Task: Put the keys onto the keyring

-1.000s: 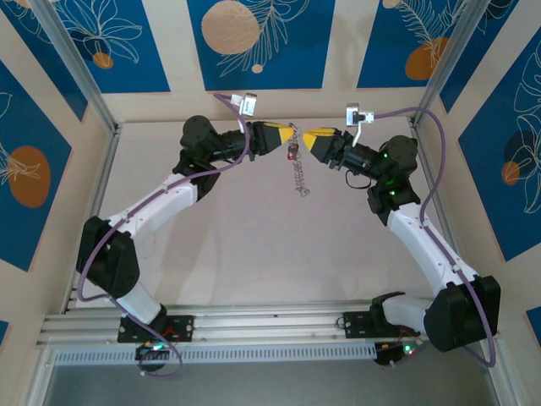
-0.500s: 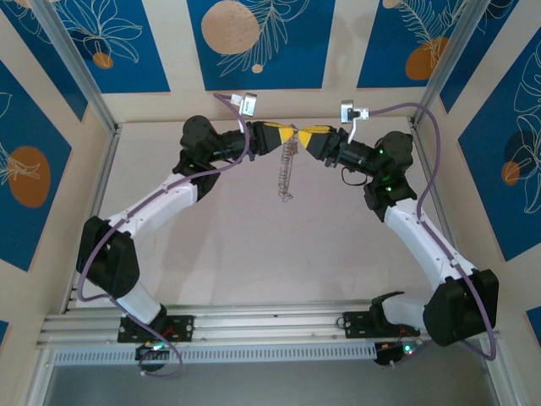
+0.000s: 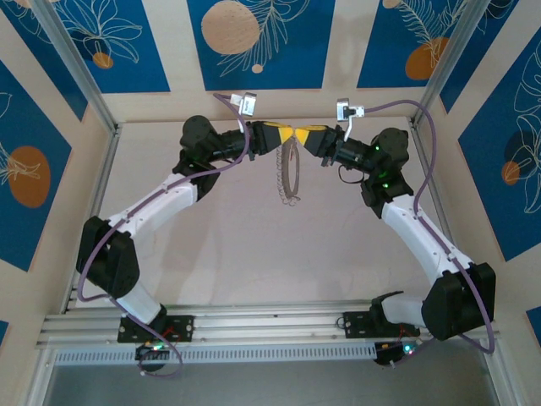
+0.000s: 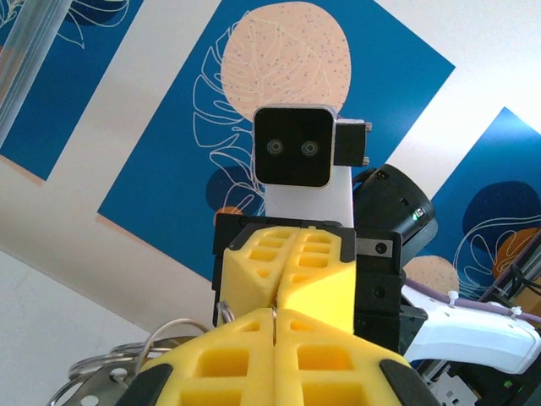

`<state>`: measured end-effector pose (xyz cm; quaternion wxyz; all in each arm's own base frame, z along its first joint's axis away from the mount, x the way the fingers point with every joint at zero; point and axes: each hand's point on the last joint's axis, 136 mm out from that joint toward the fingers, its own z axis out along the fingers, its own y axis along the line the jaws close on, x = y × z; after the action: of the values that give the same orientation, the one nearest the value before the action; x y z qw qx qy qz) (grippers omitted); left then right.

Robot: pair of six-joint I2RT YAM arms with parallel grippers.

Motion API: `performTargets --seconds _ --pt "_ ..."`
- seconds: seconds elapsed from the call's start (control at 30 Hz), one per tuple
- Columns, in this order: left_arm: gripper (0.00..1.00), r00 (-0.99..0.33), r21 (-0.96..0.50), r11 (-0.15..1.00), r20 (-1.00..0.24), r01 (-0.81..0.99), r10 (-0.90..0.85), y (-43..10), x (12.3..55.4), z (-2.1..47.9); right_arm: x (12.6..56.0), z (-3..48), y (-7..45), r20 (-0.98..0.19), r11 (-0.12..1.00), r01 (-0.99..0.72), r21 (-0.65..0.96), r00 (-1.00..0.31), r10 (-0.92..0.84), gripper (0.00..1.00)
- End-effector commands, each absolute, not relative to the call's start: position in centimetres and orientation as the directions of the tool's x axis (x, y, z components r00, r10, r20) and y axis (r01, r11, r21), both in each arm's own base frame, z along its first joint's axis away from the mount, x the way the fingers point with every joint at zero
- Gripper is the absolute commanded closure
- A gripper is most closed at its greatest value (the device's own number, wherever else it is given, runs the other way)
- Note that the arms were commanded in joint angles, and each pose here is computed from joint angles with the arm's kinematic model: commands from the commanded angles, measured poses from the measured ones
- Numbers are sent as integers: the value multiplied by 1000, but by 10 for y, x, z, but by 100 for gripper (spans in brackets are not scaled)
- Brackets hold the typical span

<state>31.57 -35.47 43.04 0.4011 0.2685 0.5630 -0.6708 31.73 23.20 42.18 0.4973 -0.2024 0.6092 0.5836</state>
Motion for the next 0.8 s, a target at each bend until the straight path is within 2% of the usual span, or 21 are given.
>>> performTargets --seconds 0.0,0.17,0.27,0.33,0.47,0.77 --pt "100 -473 -465 -98 -840 880 -266 -351 296 457 319 431 233 -851 233 -839 492 -407 332 100" --pt "98 -468 -450 -130 -854 884 -228 -353 290 458 320 429 234 -860 224 -844 487 -420 289 100" --pt "75 -461 -440 -141 -864 887 -204 -353 288 458 319 427 236 -871 206 -854 478 -429 240 100" --pt "67 -453 -431 -149 -872 890 -185 -352 285 457 315 427 238 -880 189 -864 467 -432 197 100" --pt "56 -423 -401 -159 -894 902 -145 -344 283 459 310 428 239 -893 166 -878 449 -432 128 100" --pt "47 -389 -384 -82 -919 920 -62 -325 295 446 303 428 235 -894 113 -887 447 -446 33 100"
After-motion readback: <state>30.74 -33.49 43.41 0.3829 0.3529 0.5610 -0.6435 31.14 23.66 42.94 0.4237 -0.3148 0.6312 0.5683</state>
